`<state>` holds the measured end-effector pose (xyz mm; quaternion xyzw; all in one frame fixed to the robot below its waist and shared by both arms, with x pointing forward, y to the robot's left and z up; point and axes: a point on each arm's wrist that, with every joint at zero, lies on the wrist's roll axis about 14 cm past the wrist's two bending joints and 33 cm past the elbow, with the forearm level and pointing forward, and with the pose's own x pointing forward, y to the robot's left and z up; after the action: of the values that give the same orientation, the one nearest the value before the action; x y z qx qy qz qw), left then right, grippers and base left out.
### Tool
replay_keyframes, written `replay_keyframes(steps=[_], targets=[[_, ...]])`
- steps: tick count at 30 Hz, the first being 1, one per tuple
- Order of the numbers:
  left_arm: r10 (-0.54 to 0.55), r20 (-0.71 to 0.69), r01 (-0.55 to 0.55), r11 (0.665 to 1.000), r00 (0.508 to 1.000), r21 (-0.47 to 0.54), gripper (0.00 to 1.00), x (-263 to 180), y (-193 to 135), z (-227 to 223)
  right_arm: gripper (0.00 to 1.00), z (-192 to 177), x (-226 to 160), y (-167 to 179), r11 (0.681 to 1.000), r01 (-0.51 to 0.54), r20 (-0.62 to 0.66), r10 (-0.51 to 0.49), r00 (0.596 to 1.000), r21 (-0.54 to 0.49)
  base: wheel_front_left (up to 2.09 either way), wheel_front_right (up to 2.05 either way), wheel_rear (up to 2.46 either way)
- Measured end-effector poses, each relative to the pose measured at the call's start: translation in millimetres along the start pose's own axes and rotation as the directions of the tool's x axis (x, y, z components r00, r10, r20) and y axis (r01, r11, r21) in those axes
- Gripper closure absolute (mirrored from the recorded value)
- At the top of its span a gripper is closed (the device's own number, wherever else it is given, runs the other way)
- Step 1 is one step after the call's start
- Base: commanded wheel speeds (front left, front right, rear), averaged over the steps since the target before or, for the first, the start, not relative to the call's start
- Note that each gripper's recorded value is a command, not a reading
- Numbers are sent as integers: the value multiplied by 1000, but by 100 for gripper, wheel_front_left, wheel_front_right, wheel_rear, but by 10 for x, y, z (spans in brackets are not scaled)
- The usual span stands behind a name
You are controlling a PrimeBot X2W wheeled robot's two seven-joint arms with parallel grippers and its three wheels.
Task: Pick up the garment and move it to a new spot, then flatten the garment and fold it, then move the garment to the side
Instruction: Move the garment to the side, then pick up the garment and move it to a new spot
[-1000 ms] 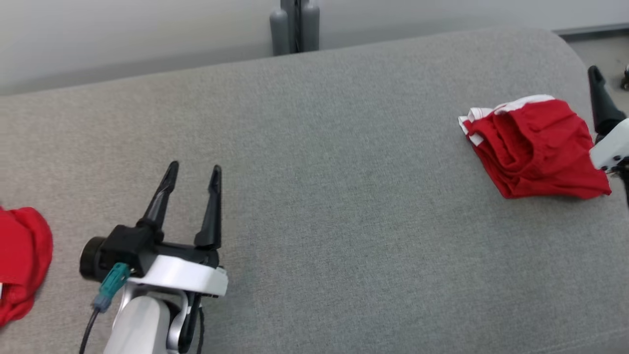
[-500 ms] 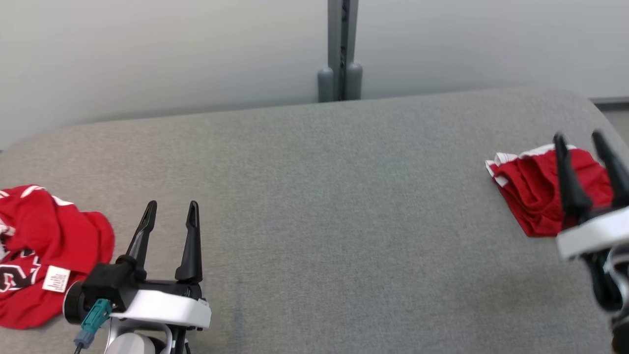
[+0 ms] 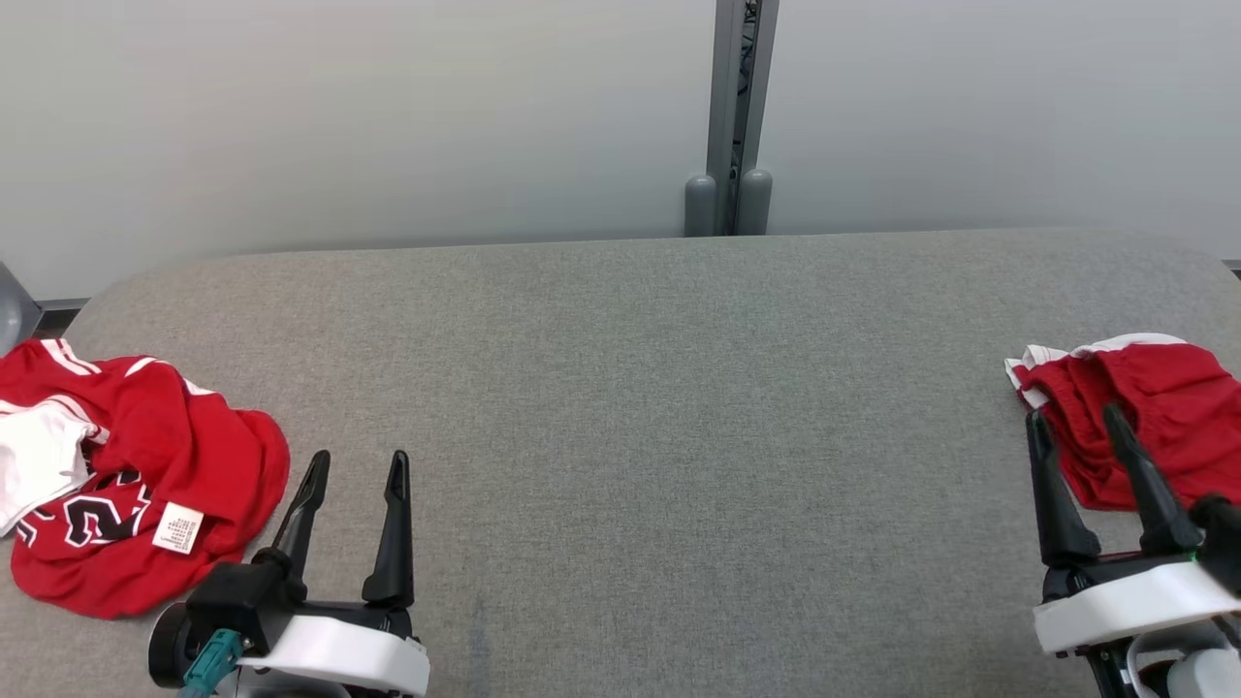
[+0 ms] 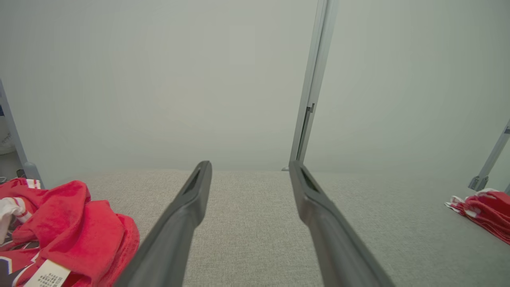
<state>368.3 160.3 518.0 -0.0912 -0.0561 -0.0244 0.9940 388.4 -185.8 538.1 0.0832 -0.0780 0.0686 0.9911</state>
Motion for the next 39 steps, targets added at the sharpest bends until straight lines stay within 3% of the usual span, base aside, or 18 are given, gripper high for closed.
replay_keyframes(steps=[9,30,39], targets=[[27,-7,-27,1000,1000,3,0,-9,52,-21,0,-94,-42,194,999,-34,-18,34,999,16,0,0,0],[30,-15,-30,1000,999,-10,0,7,19,-51,0,-131,-40,186,999,-39,-32,39,999,8,0,0,0],[71,-2,-71,997,997,-5,0,-18,160,-4,0,-156,16,283,998,-66,-36,67,997,15,0,0,0]])
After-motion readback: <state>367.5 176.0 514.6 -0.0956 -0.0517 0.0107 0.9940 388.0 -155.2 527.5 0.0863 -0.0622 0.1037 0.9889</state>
